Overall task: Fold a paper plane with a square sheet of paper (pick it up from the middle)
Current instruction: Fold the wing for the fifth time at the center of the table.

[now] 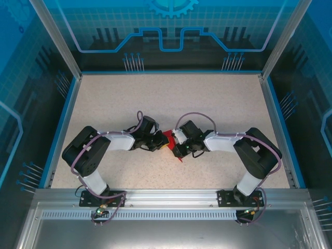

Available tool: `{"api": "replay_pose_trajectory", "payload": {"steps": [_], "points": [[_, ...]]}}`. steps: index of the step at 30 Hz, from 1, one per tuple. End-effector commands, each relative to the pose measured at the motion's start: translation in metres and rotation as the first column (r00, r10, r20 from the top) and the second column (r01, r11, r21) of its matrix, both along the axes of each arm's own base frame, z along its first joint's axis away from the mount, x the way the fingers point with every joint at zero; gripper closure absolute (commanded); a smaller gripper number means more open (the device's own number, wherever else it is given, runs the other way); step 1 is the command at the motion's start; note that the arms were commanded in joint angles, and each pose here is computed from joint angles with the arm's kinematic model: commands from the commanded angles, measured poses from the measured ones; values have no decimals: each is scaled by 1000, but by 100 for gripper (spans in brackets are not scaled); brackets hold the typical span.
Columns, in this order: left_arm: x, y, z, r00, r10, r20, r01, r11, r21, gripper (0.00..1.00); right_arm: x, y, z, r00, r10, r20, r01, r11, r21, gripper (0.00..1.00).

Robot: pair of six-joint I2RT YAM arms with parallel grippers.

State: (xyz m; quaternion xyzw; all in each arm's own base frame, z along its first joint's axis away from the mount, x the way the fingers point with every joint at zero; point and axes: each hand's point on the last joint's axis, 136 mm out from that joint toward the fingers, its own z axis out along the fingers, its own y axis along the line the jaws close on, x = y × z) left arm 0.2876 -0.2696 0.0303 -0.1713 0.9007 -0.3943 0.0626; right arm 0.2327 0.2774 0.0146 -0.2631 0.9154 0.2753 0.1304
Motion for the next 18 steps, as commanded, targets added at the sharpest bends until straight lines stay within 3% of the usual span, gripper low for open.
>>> {"api": "replay_pose_trajectory", "payload": {"steps": [1,8,18], "points": [[-6,-2,6,999,-34,20,34,999,-6,88,-10,4,10,994,-4,-105,18,990,137,84],[-10,-8,10,997,-52,49,55,996,-64,87,-8,4,17,982,-11,-190,55,972,229,84],[-11,-17,7,996,-69,54,72,995,-68,87,-9,2,5,965,-30,-262,90,971,220,84]]}}
